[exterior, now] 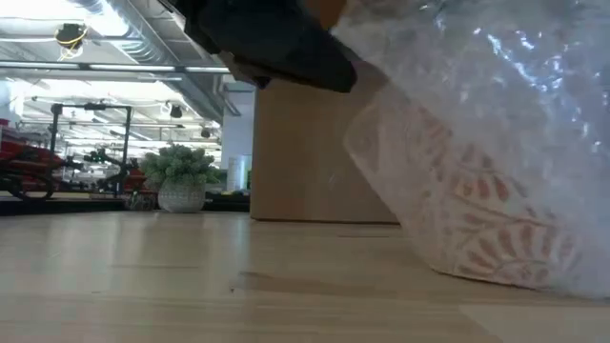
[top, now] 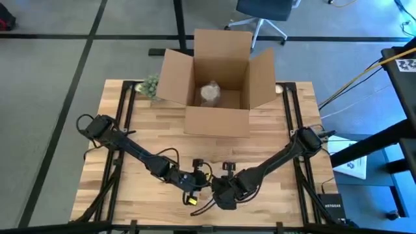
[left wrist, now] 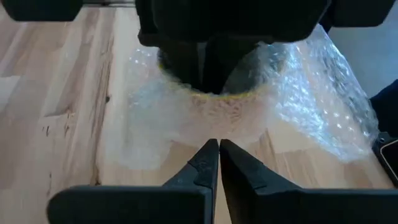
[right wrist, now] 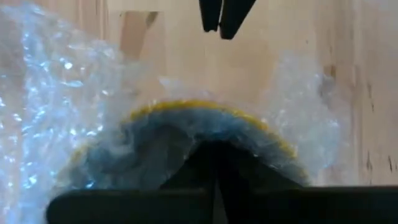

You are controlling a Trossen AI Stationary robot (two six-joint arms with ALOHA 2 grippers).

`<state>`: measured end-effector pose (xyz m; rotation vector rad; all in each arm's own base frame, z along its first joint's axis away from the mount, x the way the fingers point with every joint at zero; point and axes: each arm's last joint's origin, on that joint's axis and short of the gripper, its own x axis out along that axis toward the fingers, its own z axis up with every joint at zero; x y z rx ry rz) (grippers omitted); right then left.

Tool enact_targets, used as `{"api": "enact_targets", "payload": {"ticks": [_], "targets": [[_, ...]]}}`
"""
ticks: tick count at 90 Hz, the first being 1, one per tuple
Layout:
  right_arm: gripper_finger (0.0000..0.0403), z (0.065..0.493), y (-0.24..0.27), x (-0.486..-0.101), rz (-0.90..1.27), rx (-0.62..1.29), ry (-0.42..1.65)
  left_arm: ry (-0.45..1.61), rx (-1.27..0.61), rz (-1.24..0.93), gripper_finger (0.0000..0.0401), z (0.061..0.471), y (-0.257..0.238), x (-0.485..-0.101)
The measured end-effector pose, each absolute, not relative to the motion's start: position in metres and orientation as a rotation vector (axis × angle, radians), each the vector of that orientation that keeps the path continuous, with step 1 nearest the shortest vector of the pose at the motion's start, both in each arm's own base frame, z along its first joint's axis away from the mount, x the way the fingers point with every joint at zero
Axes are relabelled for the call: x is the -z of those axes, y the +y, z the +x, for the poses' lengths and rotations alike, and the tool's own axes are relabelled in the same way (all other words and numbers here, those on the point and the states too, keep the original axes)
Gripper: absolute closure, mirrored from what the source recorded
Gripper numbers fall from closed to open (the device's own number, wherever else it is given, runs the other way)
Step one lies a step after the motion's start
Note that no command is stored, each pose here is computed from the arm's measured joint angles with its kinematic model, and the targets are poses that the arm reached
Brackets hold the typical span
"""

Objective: Wrap mug
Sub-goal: Wrap the orange mug with bubble wrap, then put the wrapped orange mug into the cardboard box

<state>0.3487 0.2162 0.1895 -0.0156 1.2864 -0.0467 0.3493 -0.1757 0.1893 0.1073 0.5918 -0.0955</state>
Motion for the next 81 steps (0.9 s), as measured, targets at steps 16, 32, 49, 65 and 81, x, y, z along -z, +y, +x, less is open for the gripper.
{"api": "enact_targets", "payload": {"ticks": [16, 32, 49, 65, 81], "targets": [[0.0402, 0.344, 0.219, -0.231, 0.021, 0.005, 1.270, 0.592, 0.096, 0.107, 0.0401, 0.349, -0.176, -0.189], [0.0391, 0.326, 0.224, -0.270, 0.071, 0.013, 1.263, 0.592, 0.097, 0.108, 0.0401, 0.349, -0.176, -0.189], [0.0341, 0.311, 0.260, -0.283, 0.099, -0.099, 1.145, 0.593, 0.097, 0.108, 0.0401, 0.349, -0.176, -0.189], [0.0264, 0.302, 0.283, -0.264, -0.027, -0.028, 1.059, 0.593, 0.097, 0.108, 0.0401, 0.349, -0.176, -0.189], [0.0188, 0.313, 0.285, -0.240, -0.066, 0.024, 1.089, 0.592, 0.097, 0.107, 0.0401, 0.349, -0.176, -0.189]]}}
